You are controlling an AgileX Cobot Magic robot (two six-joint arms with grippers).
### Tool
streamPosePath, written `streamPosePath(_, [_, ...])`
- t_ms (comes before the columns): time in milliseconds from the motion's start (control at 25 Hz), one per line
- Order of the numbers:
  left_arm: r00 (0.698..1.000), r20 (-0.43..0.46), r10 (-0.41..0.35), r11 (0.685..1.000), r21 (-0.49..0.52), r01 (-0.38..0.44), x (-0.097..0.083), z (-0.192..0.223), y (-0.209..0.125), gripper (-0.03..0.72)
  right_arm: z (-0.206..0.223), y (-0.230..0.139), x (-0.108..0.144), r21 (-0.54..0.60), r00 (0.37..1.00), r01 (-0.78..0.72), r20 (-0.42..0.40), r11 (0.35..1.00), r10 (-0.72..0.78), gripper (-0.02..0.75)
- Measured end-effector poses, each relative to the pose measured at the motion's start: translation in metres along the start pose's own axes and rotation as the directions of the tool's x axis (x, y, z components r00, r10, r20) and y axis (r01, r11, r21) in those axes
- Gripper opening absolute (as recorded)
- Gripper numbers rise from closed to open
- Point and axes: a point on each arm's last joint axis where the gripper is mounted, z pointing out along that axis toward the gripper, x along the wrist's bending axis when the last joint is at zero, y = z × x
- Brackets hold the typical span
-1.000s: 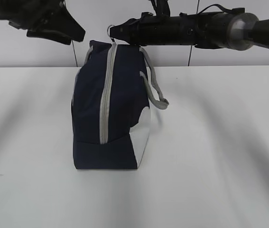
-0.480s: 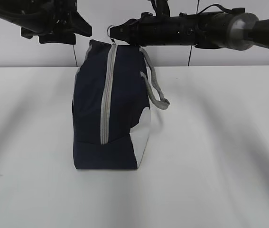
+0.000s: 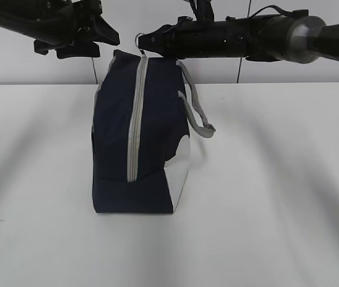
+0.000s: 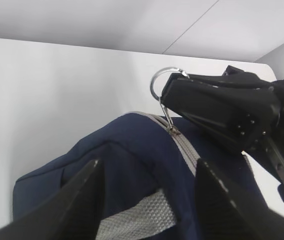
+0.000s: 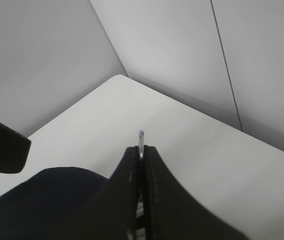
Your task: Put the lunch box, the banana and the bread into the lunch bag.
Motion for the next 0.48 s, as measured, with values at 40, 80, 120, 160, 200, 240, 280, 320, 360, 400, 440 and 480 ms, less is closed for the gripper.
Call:
streamPosePath(40, [1.0, 0.002, -0.007, 1.0, 0.002, 0.007, 0.001, 0.002, 0.0, 0.414, 0.0, 0.0, 0.0, 0.0, 1.0, 0.0, 0.0, 1.0, 0.0, 0.006])
streamPosePath(80, [1.0, 0.003, -0.013, 1.0, 0.004, 0.013, 0.002, 0.003, -0.001, 0.414, 0.0, 0.0, 0.0, 0.0, 1.0, 0.0, 0.0, 1.0, 0.0, 0.006])
streamPosePath(120, [1.0, 0.0, -0.016, 1.0, 0.007, 0.016, 0.004, 0.005, -0.002, 0.414, 0.0, 0.0, 0.0, 0.0, 1.0, 0.0, 0.0, 1.0, 0.0, 0.006])
streamPosePath(160, [1.0, -0.001, -0.02, 1.0, 0.008, 0.02, 0.005, 0.007, -0.002, 0.414, 0.0, 0.0, 0.0, 0.0, 1.0, 0.0, -0.001, 1.0, 0.0, 0.006])
streamPosePath(200, [1.0, -0.003, -0.023, 1.0, 0.014, 0.024, 0.007, 0.009, -0.003, 0.414, 0.0, 0.0, 0.0, 0.0, 1.0, 0.0, -0.001, 1.0, 0.0, 0.006])
streamPosePath(240, [0.999, 0.0, -0.032, 0.999, 0.015, 0.032, 0.007, 0.01, -0.004, 0.414, 0.0, 0.0, 0.0, 0.0, 1.0, 0.0, -0.001, 1.0, 0.0, 0.006])
streamPosePath(280, [0.999, 0.002, -0.042, 0.999, 0.018, 0.042, 0.009, 0.013, -0.005, 0.414, 0.0, 0.0, 0.0, 0.0, 1.0, 0.0, -0.001, 1.0, 0.0, 0.006])
streamPosePath(320, [0.999, 0.003, -0.047, 0.999, 0.019, 0.047, 0.009, 0.014, -0.005, 0.414, 0.0, 0.0, 0.0, 0.0, 1.0, 0.0, -0.001, 1.0, 0.0, 0.006])
streamPosePath(360, [0.999, 0.005, -0.052, 0.998, 0.02, 0.052, 0.01, 0.015, -0.005, 0.414, 0.0, 0.0, 0.0, 0.0, 1.0, 0.0, -0.001, 1.0, 0.0, 0.006])
streamPosePath(400, [0.999, 0.008, -0.053, 0.998, 0.019, 0.053, 0.01, 0.016, -0.004, 0.414, 0.0, 0.0, 0.0, 0.0, 1.0, 0.0, -0.001, 1.0, 0.0, 0.006])
streamPosePath(440, [0.998, 0.011, -0.055, 0.998, 0.022, 0.055, 0.01, 0.018, -0.003, 0.414, 0.0, 0.0, 0.0, 0.0, 1.0, 0.0, -0.001, 1.0, 0.0, 0.006])
streamPosePath(480, [0.999, 0.015, -0.051, 0.999, 0.018, 0.051, 0.009, 0.018, -0.002, 0.414, 0.0, 0.0, 0.0, 0.0, 1.0, 0.0, -0.001, 1.0, 0.0, 0.006])
